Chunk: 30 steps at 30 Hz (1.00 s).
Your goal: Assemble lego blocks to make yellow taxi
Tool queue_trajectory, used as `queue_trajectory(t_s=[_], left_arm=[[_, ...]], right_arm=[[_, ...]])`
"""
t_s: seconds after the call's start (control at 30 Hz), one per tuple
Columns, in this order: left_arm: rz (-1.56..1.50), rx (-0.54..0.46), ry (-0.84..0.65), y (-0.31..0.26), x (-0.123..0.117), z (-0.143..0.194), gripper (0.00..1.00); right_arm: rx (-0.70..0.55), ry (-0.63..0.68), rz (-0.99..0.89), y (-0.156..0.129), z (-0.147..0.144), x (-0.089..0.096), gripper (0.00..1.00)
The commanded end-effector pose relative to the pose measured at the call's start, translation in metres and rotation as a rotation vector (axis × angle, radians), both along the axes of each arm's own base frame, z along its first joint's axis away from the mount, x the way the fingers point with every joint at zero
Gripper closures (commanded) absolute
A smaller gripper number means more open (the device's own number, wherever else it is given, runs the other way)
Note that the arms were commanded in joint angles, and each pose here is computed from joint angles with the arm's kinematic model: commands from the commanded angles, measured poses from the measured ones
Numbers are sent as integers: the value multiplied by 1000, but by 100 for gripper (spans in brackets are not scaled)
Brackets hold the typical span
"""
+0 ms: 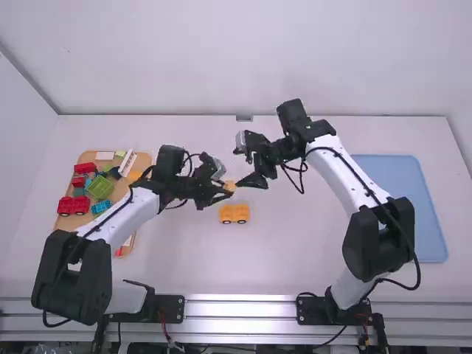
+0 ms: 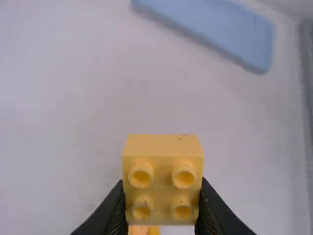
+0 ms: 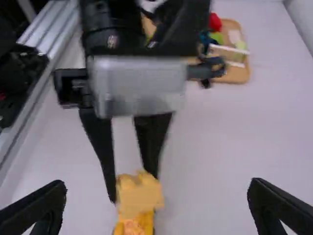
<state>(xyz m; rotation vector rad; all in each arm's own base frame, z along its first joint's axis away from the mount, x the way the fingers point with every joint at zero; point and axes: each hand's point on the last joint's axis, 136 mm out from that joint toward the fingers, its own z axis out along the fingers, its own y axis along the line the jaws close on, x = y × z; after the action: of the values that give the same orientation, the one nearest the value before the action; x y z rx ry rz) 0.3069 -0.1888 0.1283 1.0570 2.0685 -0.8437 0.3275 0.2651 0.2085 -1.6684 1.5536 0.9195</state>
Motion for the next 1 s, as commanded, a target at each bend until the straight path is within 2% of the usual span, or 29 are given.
queue_trajectory(t_s=[0.0, 0.1, 0.17, 0.2, 0.23, 0.33, 0.5, 0.6, 0.7, 0.87, 0.9, 0.93, 0.97], left_arm=[[62, 329, -66, 36, 18, -17, 95], [74, 592, 23, 66, 10, -45, 95], [85, 666, 45, 75, 11, -57, 98], [32, 748, 66, 84, 7, -74, 98], [20, 756, 67, 85, 5, -76, 98], [-235, 846, 94, 93, -14, -110, 98], [-329, 915, 100, 104, -15, -131, 98], [-338, 895, 63, 97, -10, -137, 98], [-482, 844, 8, 90, -20, -142, 98], [-566, 825, -23, 85, -28, -145, 96], [-553, 824, -27, 85, -26, -145, 85], [-519, 827, -33, 86, -20, -145, 3], [-493, 825, -37, 85, -16, -145, 1]], right_arm=[[-55, 34, -150, -15, 5, 26, 2], [-74, 47, -225, -27, 3, 39, 2], [-77, 58, -247, -31, 2, 42, 1], [-76, 75, -269, -37, 2, 45, 1], [-76, 77, -270, -37, 2, 45, 1], [-89, 114, -287, -44, -1, 43, 1], [-117, 142, -275, -47, -7, 34, 2], [-120, 139, -261, -46, -7, 31, 1], [-119, 137, -260, -46, -7, 31, 1], [-114, 130, -269, -49, -7, 35, 1], [-114, 126, -271, -49, -6, 36, 2], [-110, 122, -273, -49, -6, 37, 1], [-108, 118, -273, -48, -5, 38, 1]])
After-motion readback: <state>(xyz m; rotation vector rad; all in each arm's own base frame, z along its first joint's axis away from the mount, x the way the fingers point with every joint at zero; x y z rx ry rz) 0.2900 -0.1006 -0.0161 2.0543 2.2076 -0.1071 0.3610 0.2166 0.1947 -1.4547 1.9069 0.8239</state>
